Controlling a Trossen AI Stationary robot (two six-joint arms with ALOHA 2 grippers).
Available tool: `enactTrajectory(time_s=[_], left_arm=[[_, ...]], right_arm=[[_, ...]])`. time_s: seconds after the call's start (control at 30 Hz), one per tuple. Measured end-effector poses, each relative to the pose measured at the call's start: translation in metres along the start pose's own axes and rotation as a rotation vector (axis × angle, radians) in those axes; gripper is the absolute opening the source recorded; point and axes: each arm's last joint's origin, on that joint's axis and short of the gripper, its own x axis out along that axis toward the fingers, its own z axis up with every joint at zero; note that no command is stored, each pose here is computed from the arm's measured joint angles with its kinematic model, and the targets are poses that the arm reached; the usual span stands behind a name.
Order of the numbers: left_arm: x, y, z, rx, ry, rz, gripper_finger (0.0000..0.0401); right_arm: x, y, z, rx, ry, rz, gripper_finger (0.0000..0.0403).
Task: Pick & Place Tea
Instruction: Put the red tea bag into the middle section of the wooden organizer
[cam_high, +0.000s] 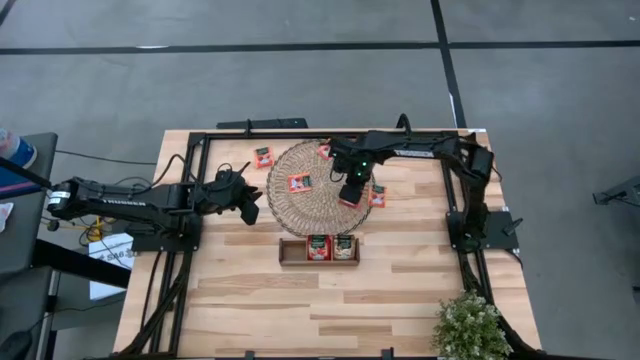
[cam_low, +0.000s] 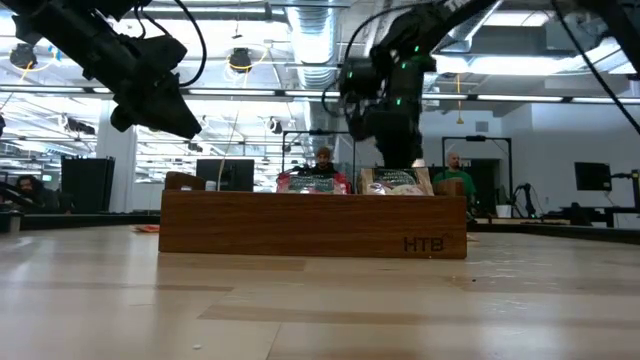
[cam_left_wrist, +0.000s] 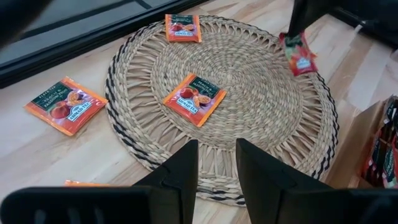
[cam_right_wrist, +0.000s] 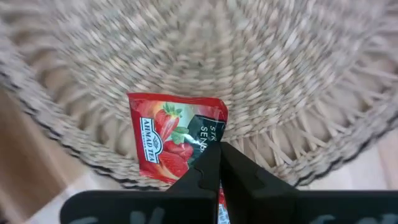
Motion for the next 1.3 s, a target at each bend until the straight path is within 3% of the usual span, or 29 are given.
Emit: enactTrajectory(time_s=[0.23,0.57,0.97,1.13,1.3], left_arm=[[0.0,0.0,0.0,-0.001,-0.004,-0.002,0.0099],[0.0,0.0,0.0,0.013,-0.004,-0.002,0.0099],[0.0,-0.002,0.0,0.013,0.023,-0.047,0.0099],[0.0,-0.006,0.001,-0.059,0.057,-0.151,0.0099],[-0.002,-0.018,0.011,-0.105,0.028,-0.379,0.0099]], right_arm=[[-0.043,0.027,-0.01,-0.04,-0.119,0.013,0.0],[-0.091,0.094,-0.009,-0.185,-0.278,-0.026,0.0],[-0.102,0.138,-0.016,-0.167,-0.354,-0.042,0.0],[-0.101,0.154,-0.022,-0.191,-0.363,-0.062,0.0],[-0.102,0.171,-0.027,-0.231,-0.404,-0.063,0.0]])
